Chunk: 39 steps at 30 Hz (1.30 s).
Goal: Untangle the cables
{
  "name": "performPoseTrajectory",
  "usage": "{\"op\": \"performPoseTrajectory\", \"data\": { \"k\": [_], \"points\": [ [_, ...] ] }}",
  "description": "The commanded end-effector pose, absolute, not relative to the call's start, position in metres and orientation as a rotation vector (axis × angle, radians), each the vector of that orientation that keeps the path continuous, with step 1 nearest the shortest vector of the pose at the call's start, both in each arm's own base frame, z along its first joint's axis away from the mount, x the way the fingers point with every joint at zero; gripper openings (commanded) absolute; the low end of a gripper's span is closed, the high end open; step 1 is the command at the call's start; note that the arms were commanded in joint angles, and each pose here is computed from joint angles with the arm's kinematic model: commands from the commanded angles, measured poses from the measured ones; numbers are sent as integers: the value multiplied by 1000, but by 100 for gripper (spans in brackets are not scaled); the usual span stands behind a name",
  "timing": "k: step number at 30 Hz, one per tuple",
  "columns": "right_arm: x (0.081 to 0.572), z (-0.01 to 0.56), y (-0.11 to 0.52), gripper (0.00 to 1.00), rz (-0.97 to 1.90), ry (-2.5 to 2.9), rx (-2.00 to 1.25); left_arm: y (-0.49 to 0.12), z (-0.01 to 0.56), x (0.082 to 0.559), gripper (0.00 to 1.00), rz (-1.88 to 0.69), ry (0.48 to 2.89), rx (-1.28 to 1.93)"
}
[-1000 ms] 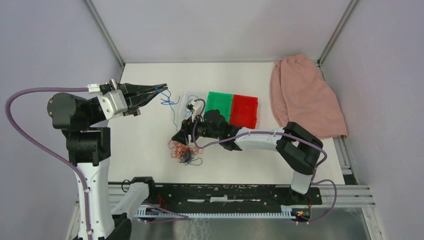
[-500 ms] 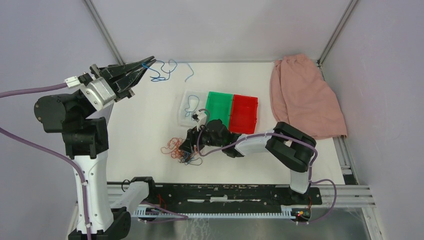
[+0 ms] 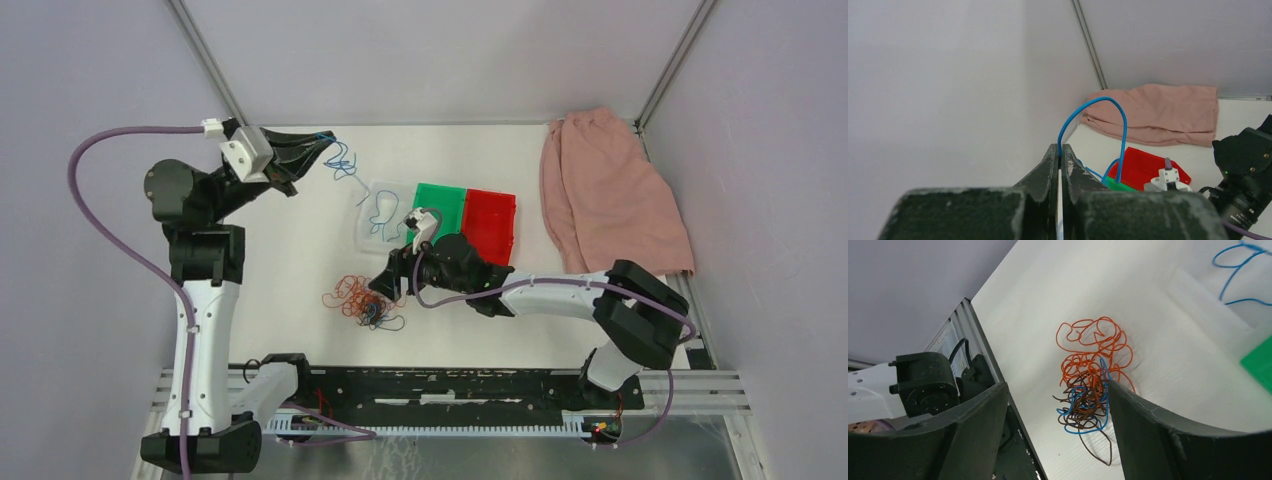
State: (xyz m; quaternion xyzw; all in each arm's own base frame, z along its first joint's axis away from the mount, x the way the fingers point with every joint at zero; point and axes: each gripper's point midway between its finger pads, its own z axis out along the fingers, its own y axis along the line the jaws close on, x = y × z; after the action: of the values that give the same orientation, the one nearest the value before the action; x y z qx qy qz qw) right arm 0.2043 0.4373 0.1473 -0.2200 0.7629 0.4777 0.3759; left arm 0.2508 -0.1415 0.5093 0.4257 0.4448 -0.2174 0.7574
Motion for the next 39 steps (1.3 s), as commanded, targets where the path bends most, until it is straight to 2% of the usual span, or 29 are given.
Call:
{"op": "performPoseTrajectory", "data": {
  "k": [1,3,5,13,25,39],
  "points": [
    [227,165,407,80,1038,1952,-475,-142,481,269,3,-555,1075,846],
    [232,168,394,90,988,1950,-444,-144,462,280,3,-578,1117,839],
    [238,170,380,92,928,1958,-401,-147,448,292,3,-581,1148,831],
    [259,173,320,90,717,1969,-220,-164,394,339,3,-586,1255,864],
    [261,180,286,89,660,1952,-144,-174,323,393,3,-551,1396,926],
    [268,193,268,89,647,1931,-108,-173,244,418,4,-505,1608,1013]
  ]
}}
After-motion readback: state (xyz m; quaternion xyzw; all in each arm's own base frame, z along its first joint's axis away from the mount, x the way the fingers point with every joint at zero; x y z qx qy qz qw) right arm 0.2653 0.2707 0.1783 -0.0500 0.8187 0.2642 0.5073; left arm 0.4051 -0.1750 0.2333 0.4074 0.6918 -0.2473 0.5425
